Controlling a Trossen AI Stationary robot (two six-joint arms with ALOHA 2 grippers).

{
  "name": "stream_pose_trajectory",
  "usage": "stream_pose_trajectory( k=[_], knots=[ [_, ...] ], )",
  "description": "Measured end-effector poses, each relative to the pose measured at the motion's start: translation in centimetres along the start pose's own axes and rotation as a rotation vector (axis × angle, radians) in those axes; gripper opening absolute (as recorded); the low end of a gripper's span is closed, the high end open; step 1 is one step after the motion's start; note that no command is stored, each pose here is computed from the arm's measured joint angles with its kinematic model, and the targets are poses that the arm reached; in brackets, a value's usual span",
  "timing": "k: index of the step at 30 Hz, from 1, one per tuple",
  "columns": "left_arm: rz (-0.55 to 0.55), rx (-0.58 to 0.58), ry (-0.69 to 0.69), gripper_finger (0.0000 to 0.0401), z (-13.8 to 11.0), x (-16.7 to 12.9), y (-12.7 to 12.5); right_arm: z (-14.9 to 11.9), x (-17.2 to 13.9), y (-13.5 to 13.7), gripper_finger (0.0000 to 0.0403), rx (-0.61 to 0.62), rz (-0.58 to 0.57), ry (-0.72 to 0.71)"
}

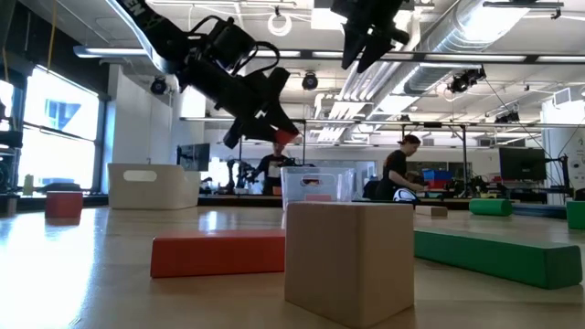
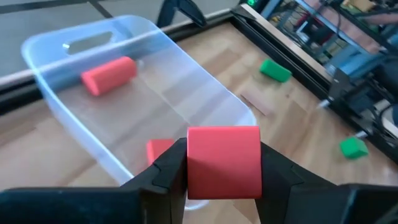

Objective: Sort & place blocks by color
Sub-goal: Put the orange block into the transparent bin

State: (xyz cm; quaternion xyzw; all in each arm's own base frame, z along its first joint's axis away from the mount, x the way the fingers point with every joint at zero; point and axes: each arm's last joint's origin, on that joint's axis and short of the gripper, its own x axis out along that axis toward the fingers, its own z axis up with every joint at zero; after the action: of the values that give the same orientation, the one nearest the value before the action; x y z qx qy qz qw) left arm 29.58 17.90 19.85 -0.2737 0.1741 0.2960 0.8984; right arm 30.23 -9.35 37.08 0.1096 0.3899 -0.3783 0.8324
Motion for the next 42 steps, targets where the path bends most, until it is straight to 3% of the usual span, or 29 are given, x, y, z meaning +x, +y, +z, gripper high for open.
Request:
stream_pose_trajectory(
  k=[11, 15, 20, 24, 42],
  knots=[
    [0.060, -0.033, -0.043, 0.0115, 1.6, -0.2, 2.4, 1.7, 1.7, -3.8, 0.0213, 0.111, -0.013, -0.030],
    [0.054, 0.018, -0.087, 0.0116, 3.8, 0.2, 1.9, 1.9, 2.0, -4.6, 0.0213, 0.133, -0.027, -0.031],
    [0.095, 0.099, -0.001, 0.0116, 5.5, 1.2, 1.5, 2.1, 2.2, -5.3, 0.0213, 0.149, -0.038, -0.029],
    [0.110, 0.125, 0.057, 0.0117, 5.0, 2.3, 1.7, 2.1, 2.2, -5.3, 0.0213, 0.151, -0.027, -0.025],
    [0.052, 0.031, 0.240, 0.0118, 1.4, 5.6, 3.2, 2.0, 2.2, -5.2, 0.0213, 0.158, 0.003, -0.016]
  ],
)
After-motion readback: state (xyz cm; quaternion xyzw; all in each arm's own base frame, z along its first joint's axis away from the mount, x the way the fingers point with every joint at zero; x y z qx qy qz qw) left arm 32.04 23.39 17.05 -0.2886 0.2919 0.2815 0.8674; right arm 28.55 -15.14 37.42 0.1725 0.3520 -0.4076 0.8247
